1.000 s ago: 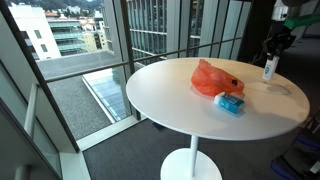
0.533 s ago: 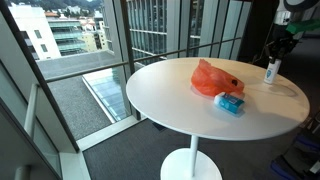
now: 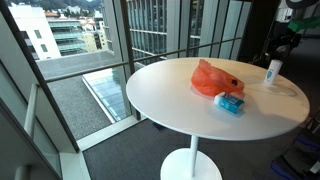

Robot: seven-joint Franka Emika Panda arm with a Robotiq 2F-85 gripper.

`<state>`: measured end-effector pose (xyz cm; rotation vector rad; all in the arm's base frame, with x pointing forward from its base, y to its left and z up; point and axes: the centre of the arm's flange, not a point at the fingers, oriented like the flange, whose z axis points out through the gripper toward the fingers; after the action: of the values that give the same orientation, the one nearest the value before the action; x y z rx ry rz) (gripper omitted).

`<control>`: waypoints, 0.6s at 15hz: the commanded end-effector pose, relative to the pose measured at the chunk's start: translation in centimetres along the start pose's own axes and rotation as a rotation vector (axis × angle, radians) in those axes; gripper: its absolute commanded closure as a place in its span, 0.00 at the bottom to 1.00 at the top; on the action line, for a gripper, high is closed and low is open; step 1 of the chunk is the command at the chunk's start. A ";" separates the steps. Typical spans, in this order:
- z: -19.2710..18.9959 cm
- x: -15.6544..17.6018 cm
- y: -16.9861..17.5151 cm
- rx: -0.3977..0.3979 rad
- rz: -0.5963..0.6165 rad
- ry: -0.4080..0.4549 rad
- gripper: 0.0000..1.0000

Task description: Put the white bottle on the table

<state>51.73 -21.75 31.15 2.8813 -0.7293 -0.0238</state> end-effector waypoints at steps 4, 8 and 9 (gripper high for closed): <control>-4.5 -1.5 -2.5 0.039 -0.117 -0.009 0.00; -6.6 -3.5 -6.6 0.062 -0.254 -0.084 0.00; -7.2 -4.2 -7.6 0.060 -0.289 -0.097 0.00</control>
<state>52.34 -14.80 34.95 2.9943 -0.4550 -0.1168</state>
